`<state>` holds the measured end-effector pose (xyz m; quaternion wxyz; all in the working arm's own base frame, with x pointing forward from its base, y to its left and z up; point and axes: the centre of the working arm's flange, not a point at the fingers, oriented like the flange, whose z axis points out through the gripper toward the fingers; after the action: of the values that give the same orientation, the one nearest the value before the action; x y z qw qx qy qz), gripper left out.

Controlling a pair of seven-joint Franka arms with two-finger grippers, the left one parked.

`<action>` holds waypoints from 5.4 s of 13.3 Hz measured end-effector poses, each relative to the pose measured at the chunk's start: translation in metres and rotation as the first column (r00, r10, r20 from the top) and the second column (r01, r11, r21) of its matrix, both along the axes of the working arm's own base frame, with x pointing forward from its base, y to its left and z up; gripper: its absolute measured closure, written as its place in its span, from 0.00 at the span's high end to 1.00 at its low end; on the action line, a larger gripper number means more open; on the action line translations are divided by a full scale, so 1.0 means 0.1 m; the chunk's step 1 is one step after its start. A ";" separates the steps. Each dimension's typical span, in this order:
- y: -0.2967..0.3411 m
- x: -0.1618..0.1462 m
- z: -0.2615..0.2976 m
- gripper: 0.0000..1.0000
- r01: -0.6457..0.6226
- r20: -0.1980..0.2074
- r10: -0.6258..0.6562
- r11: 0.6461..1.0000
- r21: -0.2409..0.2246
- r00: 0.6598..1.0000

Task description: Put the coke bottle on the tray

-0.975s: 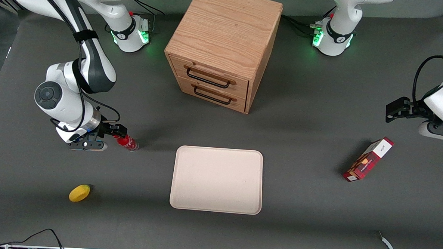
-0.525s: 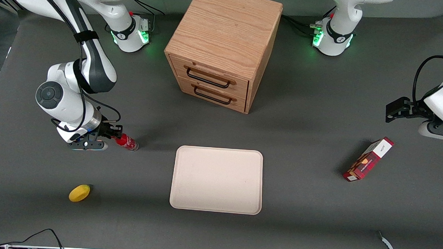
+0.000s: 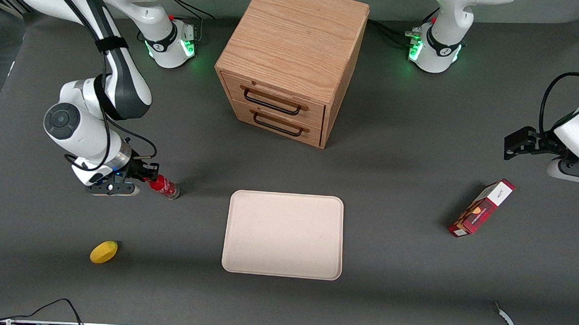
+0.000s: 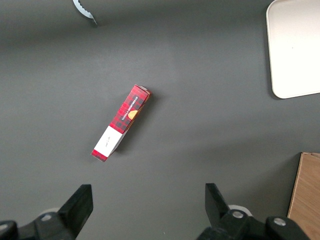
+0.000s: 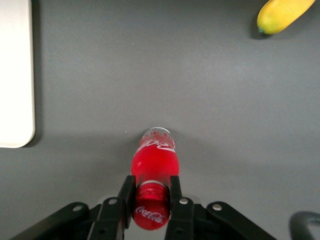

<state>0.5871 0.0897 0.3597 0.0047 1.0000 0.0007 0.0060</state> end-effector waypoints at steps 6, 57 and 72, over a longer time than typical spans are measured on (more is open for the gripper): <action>-0.02 0.24 1.78 0.31 0.018 -0.042 -0.018 1.000 -0.018 0.999; 2.53 1.31 -0.33 0.65 0.068 0.166 -0.069 0.998 0.016 0.984; 0.80 0.97 1.31 1.00 0.034 -0.043 -0.033 0.999 0.020 0.999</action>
<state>0.6838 0.1699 0.4906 -0.0054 0.9997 -0.0160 -0.0156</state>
